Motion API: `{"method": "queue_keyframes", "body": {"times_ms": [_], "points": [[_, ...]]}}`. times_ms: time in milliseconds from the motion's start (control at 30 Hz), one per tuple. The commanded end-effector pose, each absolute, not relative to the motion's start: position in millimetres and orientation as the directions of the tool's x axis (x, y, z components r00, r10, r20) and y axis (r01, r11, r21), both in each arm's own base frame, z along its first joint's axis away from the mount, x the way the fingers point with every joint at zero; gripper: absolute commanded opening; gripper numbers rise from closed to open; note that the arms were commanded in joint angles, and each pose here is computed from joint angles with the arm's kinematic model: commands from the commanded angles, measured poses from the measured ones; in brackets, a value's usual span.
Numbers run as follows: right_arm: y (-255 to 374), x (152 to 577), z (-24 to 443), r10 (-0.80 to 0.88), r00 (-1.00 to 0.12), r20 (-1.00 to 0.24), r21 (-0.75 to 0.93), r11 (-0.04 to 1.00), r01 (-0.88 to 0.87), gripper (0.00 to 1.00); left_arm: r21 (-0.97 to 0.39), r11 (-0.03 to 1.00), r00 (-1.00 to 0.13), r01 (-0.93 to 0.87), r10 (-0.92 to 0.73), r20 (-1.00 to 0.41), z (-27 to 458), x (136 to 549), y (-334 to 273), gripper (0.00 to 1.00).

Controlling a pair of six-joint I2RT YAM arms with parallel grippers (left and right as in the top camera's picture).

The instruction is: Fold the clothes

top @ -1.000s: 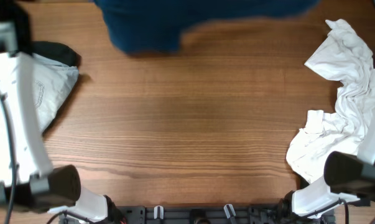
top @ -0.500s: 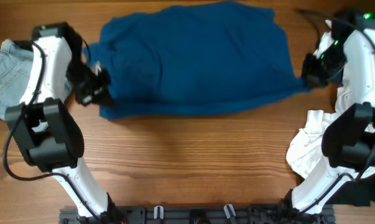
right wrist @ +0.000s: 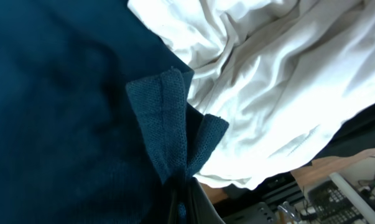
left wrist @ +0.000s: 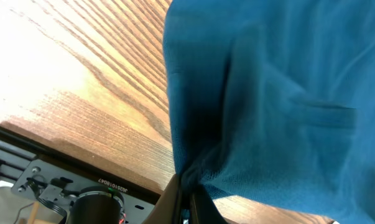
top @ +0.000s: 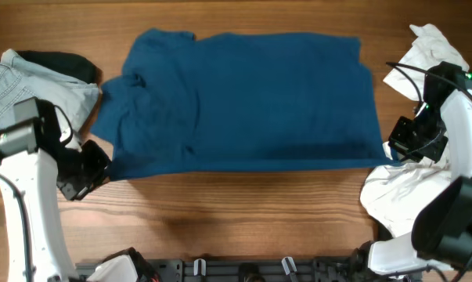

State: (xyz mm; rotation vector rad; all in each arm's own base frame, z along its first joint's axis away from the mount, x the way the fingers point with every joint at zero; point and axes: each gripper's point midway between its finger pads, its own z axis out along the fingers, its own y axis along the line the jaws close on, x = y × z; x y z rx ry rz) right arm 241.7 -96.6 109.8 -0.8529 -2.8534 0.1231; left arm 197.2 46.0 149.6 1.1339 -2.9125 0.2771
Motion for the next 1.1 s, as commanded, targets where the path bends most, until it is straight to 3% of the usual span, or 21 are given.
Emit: {"method": "queue_keyframes", "body": {"times_ms": [0,67,133,233,333,500,533,600,667,733,767,833,967,1067], "points": [[-100.1,240.7,113.7,0.561,-0.821,0.103,-0.134,0.826,0.548,0.04,-0.143,0.692,-0.699,-0.708,-0.715,0.002,154.5,197.3,56.8,0.04],[-97.1,265.0,111.0,0.522,-0.852,0.035,-0.049,0.853,0.52,0.04,-0.199,0.692,-0.696,-0.694,-0.716,-0.064,156.7,218.5,60.0,0.04],[-94.6,306.5,109.1,0.48,-0.873,-0.092,0.062,0.877,0.476,0.04,-0.298,0.721,-0.697,-0.625,-0.688,-0.202,158.9,265.8,63.8,0.04],[-94.8,353.7,104.7,0.434,-0.871,-0.232,0.122,0.901,0.417,0.04,-0.331,0.782,-0.726,-0.529,-0.619,-0.301,141.9,314.7,54.7,0.04],[-89.0,385.9,86.1,0.395,-0.873,-0.285,0.129,0.919,0.374,0.04,-0.34,0.806,-0.743,-0.485,-0.585,-0.325,119.3,350.8,48.1,0.04],[-82.6,409.5,41.6,0.35,-0.896,-0.273,0.121,0.936,0.33,0.06,-0.307,0.8,-0.776,-0.515,-0.587,-0.231,64.8,363.1,49.1,0.04],[-83.1,411.8,35.5,0.351,-0.896,-0.271,0.121,0.936,0.33,0.12,-0.302,0.8,-0.78,-0.518,-0.587,-0.216,55.3,364.9,48.8,0.1],[-84.3,415.8,30.4,0.35,-0.895,-0.277,0.12,0.937,0.329,0.3,-0.299,0.8,-0.783,-0.52,-0.586,-0.207,47.3,366.8,49.2,0.46],[-90.6,422.5,46.9,0.35,-0.882,-0.316,0.102,0.937,0.335,0.38,-0.305,0.825,-0.786,-0.476,-0.555,-0.273,73.2,375.4,56.2,0.5],[-93.6,429.4,73.9,0.349,-0.86,-0.371,0.104,0.936,0.335,0.41,-0.321,0.826,-0.76,-0.463,-0.556,-0.337,107.4,382.1,63.3,0.52],[-94.7,434.0,97.3,0.344,-0.838,-0.424,0.11,0.938,0.329,0.51,-0.332,0.829,-0.74,-0.45,-0.555,-0.381,129.2,382.8,65.1,0.53],[-94.8,430.0,128.4,0.337,-0.812,-0.476,0.11,0.939,0.325,0.55,-0.34,0.831,-0.729,-0.441,-0.552,-0.404,146.0,376.3,62.8,0.55],[-98.2,368.5,105.5,0.407,-0.87,-0.278,0.003,0.906,0.423,0.55,-0.28,0.806,-0.798,-0.521,-0.577,-0.175,111.7,324.1,43.0,0.4],[-86.7,336.8,60.0,0.41,-0.9,-0.15,-0.003,0.91,0.415,0.59,-0.241,0.807,-0.815,-0.54,-0.573,-0.093,67.2,299.9,36.0,0.49]]}}
